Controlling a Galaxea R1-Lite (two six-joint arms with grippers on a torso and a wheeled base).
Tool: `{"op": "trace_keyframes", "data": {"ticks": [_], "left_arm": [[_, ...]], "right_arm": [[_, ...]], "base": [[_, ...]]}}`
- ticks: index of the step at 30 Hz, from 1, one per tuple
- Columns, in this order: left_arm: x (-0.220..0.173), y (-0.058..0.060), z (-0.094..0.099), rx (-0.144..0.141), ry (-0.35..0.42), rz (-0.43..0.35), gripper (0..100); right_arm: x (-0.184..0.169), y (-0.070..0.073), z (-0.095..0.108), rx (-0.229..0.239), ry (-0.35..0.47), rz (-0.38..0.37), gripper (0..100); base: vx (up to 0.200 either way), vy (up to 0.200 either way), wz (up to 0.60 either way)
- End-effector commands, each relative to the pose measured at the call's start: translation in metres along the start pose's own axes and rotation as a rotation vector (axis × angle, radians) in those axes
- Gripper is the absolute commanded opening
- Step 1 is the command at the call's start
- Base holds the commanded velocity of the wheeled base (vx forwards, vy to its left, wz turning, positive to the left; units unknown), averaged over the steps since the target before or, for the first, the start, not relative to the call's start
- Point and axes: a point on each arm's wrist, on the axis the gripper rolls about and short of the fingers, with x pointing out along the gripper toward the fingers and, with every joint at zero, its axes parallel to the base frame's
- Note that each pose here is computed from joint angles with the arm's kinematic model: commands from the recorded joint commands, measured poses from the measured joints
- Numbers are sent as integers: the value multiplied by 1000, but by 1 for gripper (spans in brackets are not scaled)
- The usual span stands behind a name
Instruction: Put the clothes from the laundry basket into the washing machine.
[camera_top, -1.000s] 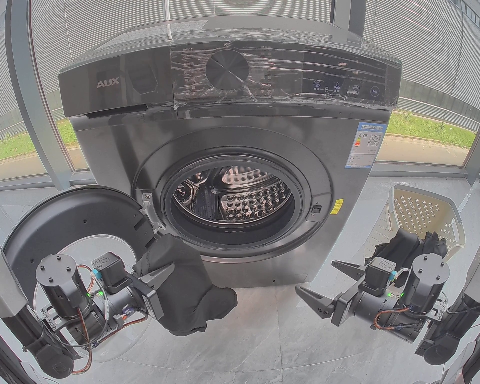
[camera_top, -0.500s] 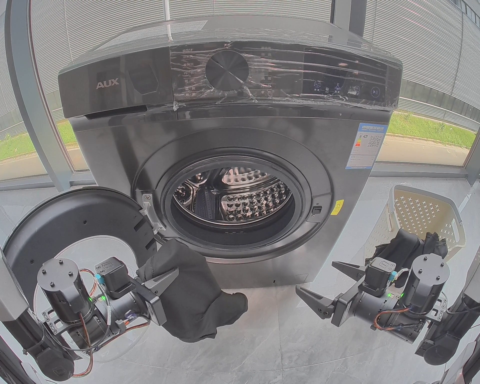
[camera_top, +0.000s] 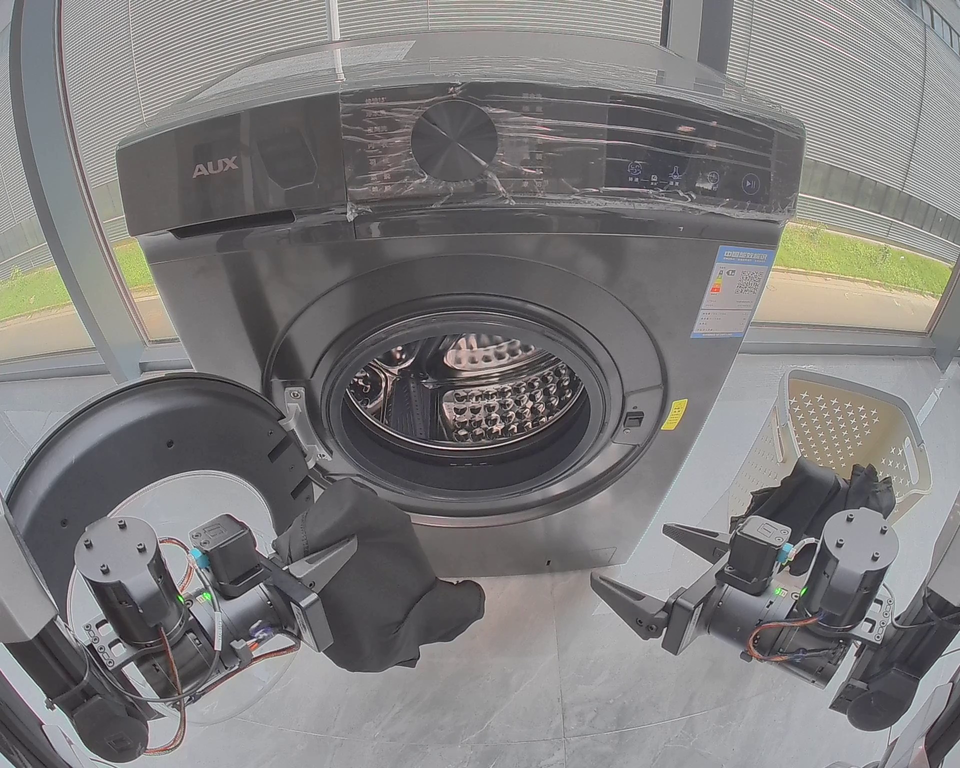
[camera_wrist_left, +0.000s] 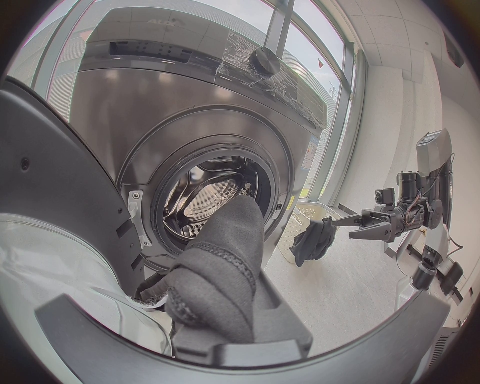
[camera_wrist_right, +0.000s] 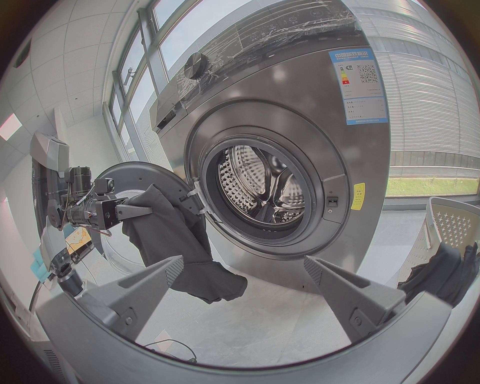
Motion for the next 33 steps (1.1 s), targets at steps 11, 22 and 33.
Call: {"op": "trace_keyframes", "data": {"ticks": [11,22,33], "left_arm": [[1,0,-3,5,14,-1,0],[2,0,-3,2,14,1,0],[3,2,-1,1,4,11,0]], "right_arm": [[0,1,-1,-1,4,5,100],[0,1,-1,-1,4,5,100],[0,1,-1,-1,3,5,100]], "base": [[109,0,0],[0,0,0],[0,-109,0]]}}
